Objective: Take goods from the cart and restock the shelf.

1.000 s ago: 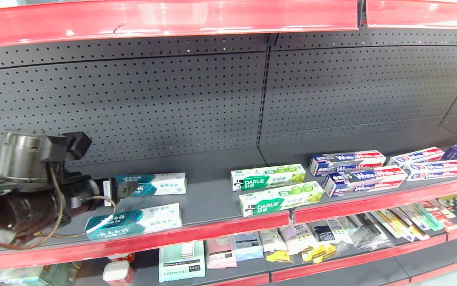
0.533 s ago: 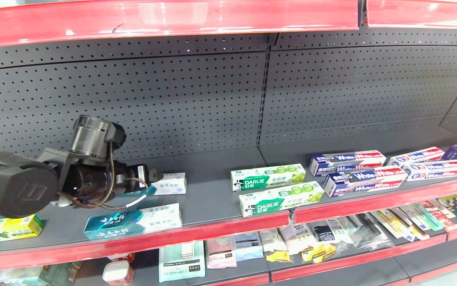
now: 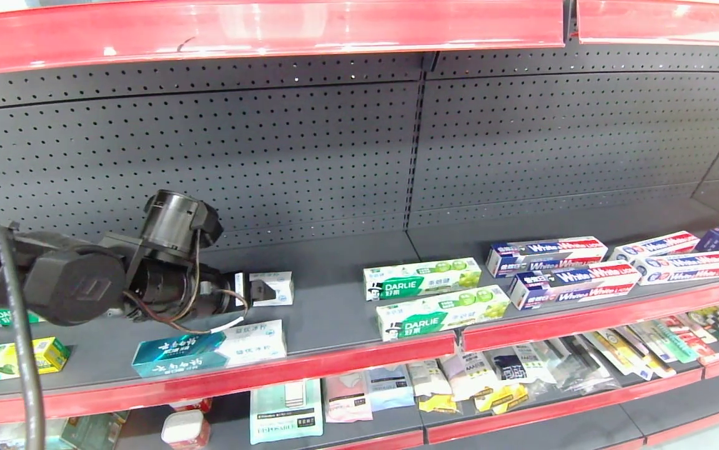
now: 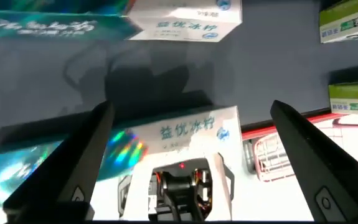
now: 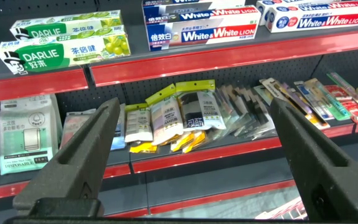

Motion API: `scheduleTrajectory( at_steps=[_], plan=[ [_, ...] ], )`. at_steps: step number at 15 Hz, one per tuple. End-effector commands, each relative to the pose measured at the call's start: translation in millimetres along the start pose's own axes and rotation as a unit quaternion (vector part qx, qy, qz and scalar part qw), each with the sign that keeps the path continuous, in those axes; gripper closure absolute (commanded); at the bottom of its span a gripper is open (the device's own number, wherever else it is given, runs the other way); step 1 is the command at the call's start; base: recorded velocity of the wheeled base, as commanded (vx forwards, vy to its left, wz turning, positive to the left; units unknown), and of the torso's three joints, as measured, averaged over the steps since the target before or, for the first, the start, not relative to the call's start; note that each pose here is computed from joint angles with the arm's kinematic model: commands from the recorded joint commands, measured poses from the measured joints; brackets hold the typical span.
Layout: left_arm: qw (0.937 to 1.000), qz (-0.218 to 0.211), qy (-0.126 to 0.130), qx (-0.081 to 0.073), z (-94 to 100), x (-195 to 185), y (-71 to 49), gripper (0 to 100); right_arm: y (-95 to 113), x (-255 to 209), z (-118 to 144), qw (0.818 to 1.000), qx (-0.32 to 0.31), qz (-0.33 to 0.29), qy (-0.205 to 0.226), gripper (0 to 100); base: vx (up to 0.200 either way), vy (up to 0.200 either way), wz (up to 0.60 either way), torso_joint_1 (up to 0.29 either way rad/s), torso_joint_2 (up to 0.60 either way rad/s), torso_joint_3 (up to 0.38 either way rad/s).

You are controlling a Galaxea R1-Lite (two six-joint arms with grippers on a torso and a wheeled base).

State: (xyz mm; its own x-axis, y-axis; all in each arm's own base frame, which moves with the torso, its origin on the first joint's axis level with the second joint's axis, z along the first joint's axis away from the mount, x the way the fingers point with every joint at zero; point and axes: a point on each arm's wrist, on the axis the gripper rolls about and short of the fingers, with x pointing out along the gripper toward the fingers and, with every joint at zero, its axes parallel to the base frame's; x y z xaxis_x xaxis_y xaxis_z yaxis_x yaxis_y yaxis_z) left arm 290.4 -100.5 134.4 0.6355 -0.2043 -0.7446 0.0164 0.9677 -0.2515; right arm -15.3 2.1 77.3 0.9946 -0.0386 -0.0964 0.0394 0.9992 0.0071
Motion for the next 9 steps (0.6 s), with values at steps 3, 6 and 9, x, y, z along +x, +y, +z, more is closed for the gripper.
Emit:
scheduleTrajectory(
  at_steps=[3, 6, 9],
  plan=[
    [0.9998, -0.010, 0.017, 0.007, 4.6, 23.6, -8.9, 0, 0.0, 0.1, 0.0, 1.000, 0.000, 0.000, 0.001, 0, 0.000, 0.000, 0.00, 0.000, 0.00, 0.000],
    [0.9988, -0.036, 0.027, 0.016, 4.3, 22.5, -10.2, 0, 0.0, 0.1, 0.0, 1.000, 0.000, 0.000, 0.001, 0, 0.000, 0.000, 0.00, 0.000, 0.00, 0.000],
    [0.9978, -0.028, 0.050, 0.032, -0.9, 27.3, -8.0, 0, 0.0, 0.1, 0.0, 1.000, 0.000, 0.000, 0.001, 0, 0.000, 0.000, 0.00, 0.000, 0.00, 0.000]
  ],
)
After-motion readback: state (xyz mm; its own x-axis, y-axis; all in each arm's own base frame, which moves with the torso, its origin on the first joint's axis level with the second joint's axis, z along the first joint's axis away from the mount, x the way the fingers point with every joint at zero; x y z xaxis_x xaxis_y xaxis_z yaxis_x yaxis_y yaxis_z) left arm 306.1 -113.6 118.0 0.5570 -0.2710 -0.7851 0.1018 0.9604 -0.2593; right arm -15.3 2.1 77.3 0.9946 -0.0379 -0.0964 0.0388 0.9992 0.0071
